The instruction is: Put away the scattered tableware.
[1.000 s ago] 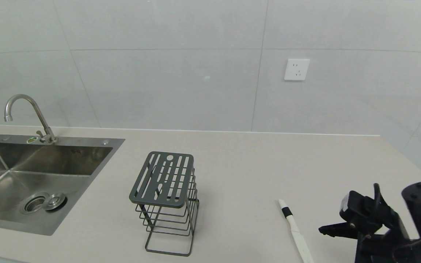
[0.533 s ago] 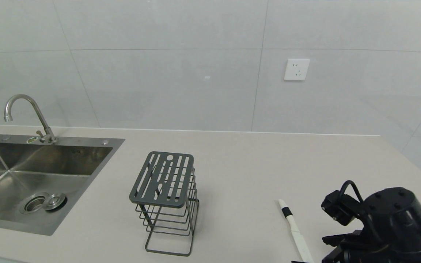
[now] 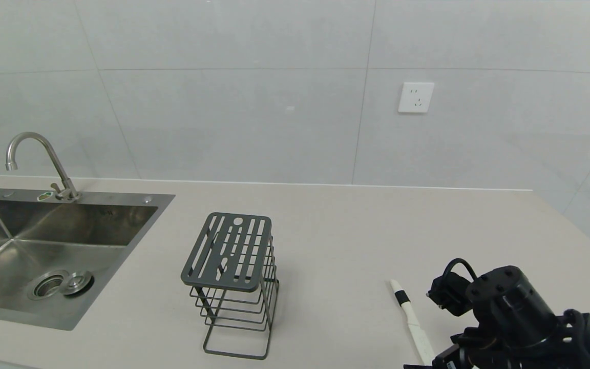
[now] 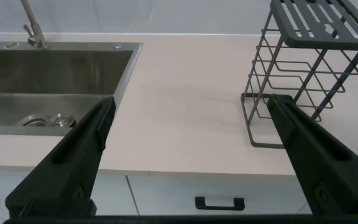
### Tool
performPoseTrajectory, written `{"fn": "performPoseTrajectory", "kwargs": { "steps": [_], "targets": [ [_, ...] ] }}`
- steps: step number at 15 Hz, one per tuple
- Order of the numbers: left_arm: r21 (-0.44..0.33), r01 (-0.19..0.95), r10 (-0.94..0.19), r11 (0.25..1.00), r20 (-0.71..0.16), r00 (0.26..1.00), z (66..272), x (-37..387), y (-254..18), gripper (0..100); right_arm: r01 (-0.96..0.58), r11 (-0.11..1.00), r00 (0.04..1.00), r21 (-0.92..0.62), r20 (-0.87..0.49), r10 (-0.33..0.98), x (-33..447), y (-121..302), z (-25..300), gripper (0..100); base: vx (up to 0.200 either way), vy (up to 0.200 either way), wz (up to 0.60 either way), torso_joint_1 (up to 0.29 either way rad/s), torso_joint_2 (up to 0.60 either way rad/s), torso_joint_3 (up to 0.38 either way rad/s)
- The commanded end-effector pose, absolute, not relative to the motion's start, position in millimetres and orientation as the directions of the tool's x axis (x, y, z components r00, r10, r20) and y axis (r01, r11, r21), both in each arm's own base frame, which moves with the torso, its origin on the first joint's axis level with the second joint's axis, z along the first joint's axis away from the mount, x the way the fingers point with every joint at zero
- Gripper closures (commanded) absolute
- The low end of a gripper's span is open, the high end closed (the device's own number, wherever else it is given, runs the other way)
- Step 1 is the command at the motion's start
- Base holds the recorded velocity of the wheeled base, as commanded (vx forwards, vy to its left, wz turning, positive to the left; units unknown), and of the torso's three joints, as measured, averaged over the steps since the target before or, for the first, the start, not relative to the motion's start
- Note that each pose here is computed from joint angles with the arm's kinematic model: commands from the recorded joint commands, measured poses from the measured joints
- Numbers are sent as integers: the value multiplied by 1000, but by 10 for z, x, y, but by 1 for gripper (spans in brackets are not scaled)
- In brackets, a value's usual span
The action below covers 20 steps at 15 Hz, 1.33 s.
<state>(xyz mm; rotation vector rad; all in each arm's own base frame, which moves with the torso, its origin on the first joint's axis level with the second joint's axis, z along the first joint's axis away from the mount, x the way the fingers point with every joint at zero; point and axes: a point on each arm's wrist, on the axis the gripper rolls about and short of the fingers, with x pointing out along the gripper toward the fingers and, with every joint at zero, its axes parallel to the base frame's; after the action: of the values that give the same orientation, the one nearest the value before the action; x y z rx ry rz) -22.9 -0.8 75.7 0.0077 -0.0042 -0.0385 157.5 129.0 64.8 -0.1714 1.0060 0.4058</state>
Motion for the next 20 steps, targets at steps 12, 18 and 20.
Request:
{"fn": "performPoseTrajectory", "kwargs": {
  "steps": [12, 18, 20],
  "targets": [
    [8, 38, -38, 999, 3, 999, 758, -228, -8, 0, -298, 955, 493, 10, -855, 163, 1948, 1268, 317, 0, 0, 0, 0, 0, 0, 0],
    [8, 38, -38, 999, 3, 999, 758, -228, -8, 0, -255, 967, 520, 14, -841, 149, 2138, 1253, 187, 0, 0, 0, 0, 0, 0, 0],
    [8, 38, -38, 999, 3, 999, 758, -228, -8, 0, -253, 967, 498, -5, -858, 126, 2128, 1254, 86, 0, 0, 0, 0, 0, 0, 0]
  ]
}}
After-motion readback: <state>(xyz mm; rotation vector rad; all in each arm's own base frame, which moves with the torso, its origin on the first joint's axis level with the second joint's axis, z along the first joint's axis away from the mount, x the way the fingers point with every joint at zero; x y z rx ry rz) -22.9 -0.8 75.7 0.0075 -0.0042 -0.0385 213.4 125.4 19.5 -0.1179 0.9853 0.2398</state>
